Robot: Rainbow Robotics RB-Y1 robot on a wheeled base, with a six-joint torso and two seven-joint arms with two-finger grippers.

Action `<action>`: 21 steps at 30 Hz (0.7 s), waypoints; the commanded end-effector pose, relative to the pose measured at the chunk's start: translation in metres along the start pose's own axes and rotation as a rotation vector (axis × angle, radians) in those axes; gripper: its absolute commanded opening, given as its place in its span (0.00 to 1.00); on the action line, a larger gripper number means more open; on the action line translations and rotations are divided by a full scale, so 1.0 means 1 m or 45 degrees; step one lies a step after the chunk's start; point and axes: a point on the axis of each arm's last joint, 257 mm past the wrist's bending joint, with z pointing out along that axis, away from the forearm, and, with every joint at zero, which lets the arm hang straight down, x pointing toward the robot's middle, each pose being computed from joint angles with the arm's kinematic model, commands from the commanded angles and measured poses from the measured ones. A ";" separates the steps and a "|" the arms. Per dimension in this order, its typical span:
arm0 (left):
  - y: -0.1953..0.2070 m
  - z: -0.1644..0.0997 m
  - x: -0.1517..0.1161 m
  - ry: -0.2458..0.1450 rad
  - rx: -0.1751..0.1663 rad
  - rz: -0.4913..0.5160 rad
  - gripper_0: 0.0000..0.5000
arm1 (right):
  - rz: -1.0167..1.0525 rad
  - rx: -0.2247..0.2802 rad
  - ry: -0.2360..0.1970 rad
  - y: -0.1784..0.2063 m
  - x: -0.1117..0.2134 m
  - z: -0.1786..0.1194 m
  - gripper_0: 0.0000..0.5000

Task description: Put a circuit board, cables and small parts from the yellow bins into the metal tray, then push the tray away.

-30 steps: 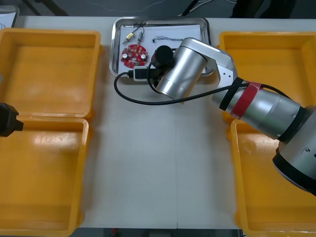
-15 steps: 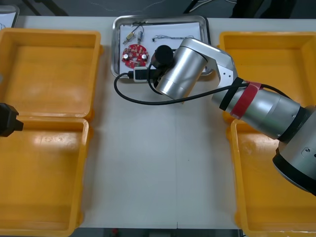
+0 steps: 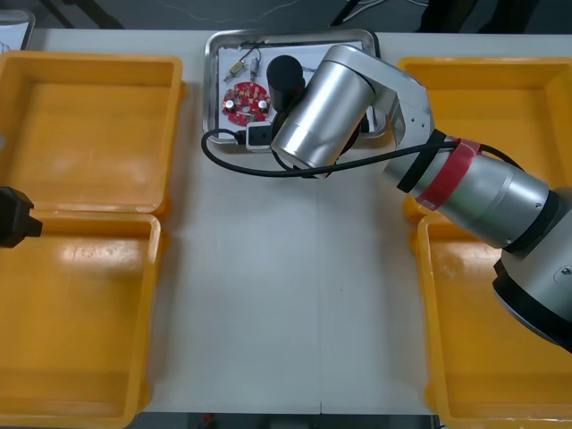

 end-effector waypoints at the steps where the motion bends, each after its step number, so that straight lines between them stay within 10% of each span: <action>1: 0.000 -0.005 0.003 -0.016 0.007 0.087 1.00 | 0.023 0.003 -0.088 -0.023 -0.023 -0.037 1.00; 21: 0.000 -0.005 0.003 -0.016 0.007 0.087 1.00 | 0.529 -0.037 0.001 -0.012 0.054 -0.110 1.00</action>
